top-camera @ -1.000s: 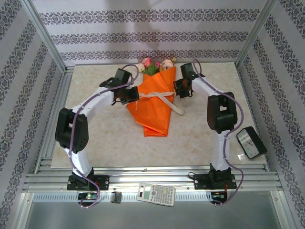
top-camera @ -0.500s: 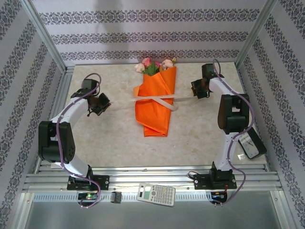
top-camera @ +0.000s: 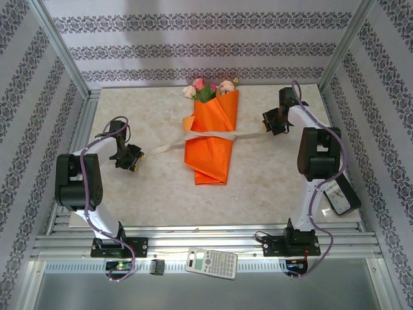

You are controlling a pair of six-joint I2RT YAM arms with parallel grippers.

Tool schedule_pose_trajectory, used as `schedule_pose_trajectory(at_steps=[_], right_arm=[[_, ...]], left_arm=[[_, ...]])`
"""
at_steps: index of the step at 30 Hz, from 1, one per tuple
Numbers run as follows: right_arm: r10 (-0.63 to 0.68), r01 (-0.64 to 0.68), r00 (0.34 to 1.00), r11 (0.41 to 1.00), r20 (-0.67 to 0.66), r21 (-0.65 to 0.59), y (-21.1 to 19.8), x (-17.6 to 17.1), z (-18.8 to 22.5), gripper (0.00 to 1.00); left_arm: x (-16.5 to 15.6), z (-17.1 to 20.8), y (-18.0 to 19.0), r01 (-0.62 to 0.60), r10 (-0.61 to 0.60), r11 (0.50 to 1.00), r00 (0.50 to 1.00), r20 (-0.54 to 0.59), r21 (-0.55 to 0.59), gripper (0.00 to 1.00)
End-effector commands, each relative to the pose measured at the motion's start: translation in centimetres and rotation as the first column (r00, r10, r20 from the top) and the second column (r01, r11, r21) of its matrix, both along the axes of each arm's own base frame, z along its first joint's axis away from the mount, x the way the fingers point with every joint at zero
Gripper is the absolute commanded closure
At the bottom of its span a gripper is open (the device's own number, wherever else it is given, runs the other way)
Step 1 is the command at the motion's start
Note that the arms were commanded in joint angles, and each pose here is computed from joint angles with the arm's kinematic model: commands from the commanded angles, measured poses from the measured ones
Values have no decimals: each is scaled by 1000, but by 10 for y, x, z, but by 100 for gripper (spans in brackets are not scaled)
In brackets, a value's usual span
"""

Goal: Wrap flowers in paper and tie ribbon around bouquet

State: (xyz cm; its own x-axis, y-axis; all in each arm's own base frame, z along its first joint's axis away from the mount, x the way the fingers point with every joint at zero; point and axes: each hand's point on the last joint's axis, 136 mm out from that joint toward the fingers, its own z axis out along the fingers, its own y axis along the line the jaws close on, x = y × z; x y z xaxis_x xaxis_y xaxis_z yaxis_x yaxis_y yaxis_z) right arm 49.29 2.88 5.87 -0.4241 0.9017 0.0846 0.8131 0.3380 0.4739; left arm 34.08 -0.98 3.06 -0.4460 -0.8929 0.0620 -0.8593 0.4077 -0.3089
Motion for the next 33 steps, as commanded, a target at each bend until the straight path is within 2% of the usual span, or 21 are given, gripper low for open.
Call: schedule_pose_trajectory(at_steps=[1, 5, 8, 11, 13, 17, 21, 24, 27, 30, 33], right_arm=[[43, -43, 999, 999, 8, 8, 8, -7, 8, 100], [49, -49, 999, 999, 12, 14, 9, -6, 8, 100], [56, -56, 998, 998, 12, 23, 12, -6, 6, 100], [62, -62, 998, 998, 11, 27, 14, -6, 4, 100], [63, -63, 998, 998, 10, 27, 14, -7, 4, 100], [64, -64, 998, 998, 9, 29, 13, -9, 3, 100], [64, -64, 998, 997, 9, 35, 14, -8, 2, 100], [61, -62, 998, 997, 10, 40, 16, -8, 2, 100], [60, -61, 998, 997, 14, 41, 16, -7, 3, 100], [63, -63, 998, 997, 13, 41, 16, -7, 3, 100], [65, -66, 998, 997, 10, 44, 16, -7, 1, 100]], left_arm=[[-16, 18, -2, -104, 104, 995, 994, -28, 4, 52], [-21, 49, -9, -210, 210, 978, 977, 27, -8, 35], [-2, 70, -47, -251, 264, 958, 960, 89, -136, 35], [30, 78, -99, -303, 360, 900, 922, 142, -314, 35], [49, 80, -127, -327, 402, 866, 905, 138, -380, 35], [90, 70, -161, -383, 473, 807, 875, 104, -449, 34], [105, 44, -174, -445, 508, 780, 861, 28, -440, 35], [105, 29, -169, -489, 540, 773, 842, 14, -405, 38], [113, 20, -164, -498, 556, 772, 830, 40, -394, 45], [130, 18, -170, -467, 549, 770, 832, 80, -434, 59], [142, 20, -179, -411, 509, 792, 853, 114, -452, 72]])
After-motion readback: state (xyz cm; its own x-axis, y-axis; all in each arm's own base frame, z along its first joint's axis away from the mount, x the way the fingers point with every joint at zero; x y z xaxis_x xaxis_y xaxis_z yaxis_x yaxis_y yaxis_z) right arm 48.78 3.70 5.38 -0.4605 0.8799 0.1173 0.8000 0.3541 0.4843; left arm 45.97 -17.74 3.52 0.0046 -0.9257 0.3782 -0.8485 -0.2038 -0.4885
